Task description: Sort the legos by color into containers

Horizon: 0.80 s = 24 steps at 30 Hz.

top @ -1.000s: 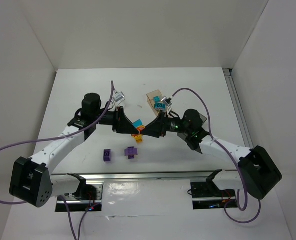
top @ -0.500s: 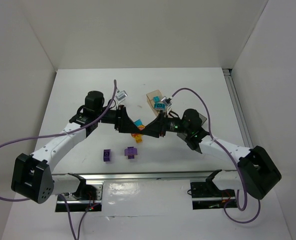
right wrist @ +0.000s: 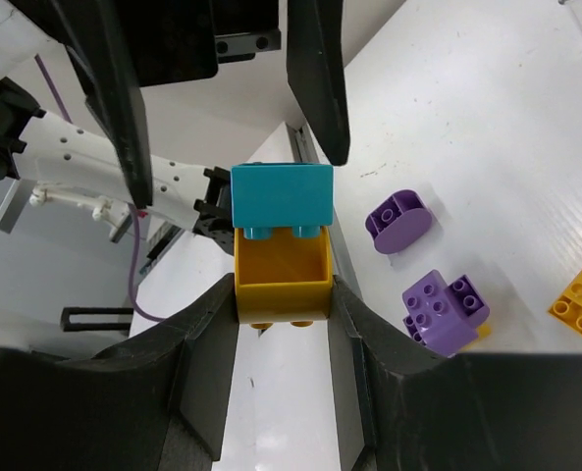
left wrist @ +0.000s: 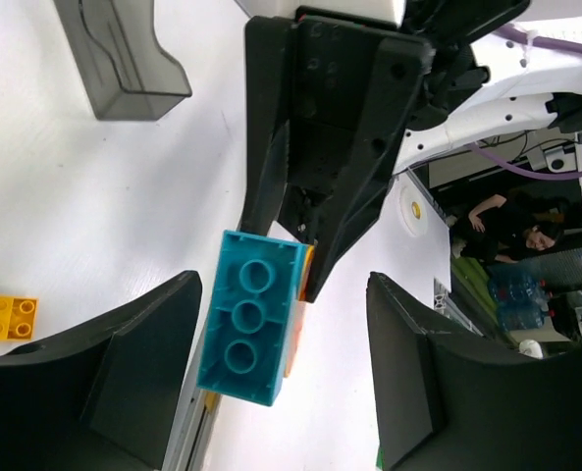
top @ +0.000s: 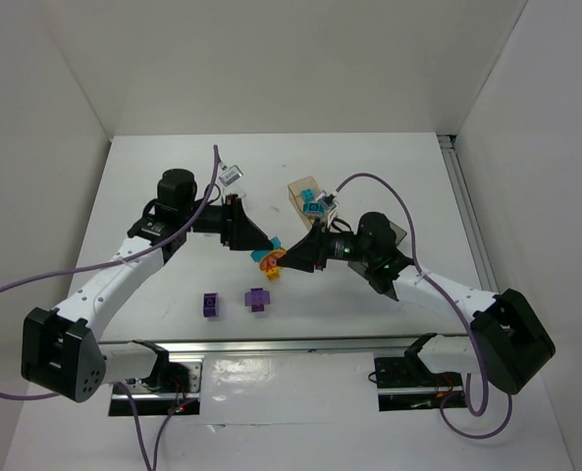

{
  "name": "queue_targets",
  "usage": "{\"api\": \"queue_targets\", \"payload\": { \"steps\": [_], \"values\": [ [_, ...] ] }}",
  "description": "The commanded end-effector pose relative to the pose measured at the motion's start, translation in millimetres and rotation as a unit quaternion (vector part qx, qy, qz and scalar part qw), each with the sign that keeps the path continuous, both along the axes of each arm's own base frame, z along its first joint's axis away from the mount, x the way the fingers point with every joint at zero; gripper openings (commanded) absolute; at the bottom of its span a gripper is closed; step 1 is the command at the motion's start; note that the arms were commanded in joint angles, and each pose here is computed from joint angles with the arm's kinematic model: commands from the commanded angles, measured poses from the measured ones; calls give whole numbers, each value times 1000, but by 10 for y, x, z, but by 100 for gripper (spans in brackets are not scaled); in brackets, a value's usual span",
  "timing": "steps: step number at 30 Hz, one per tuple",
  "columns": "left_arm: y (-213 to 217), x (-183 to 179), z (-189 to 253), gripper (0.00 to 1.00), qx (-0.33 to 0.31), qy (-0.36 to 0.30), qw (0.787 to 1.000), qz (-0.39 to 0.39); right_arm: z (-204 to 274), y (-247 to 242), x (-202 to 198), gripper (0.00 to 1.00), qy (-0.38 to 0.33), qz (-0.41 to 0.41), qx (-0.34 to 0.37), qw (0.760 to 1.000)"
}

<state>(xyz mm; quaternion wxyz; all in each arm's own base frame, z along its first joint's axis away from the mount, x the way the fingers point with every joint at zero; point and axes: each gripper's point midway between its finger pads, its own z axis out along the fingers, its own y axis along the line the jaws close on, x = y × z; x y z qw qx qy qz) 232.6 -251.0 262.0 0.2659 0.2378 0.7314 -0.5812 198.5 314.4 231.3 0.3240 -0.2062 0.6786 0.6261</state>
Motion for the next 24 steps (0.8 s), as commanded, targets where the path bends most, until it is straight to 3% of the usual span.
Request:
{"api": "queue_targets", "payload": {
  "steps": [1, 3, 8, 13, 22, 24],
  "values": [
    [-1, -44, 246, 76, -22, -38, 999, -12, 313, 7, 12, 5, -46, 10, 16, 999],
    [8, -91, 245, 74, -24, -37, 999, -17, 312, 7, -7, 5, -46, 15, 16, 999],
    [54, -37, 128, 100, 12, -33, 999, 8, 312, 7, -7, 5, -46, 15, 16, 999],
    [20, 40, 3, 100, 14, 0, 1000, 11, 330, 10, -15, 5, -51, 20, 15, 998],
    [8, -90, -92, 87, -1, 17, 1000, -25, 400, 29, -22, 5, -55, 29, 21, 998],
    [0, -102, -118, 76, -5, 23, 999, -33, 384, 29, -23, 5, -51, 29, 19, 998]
  ]
}}
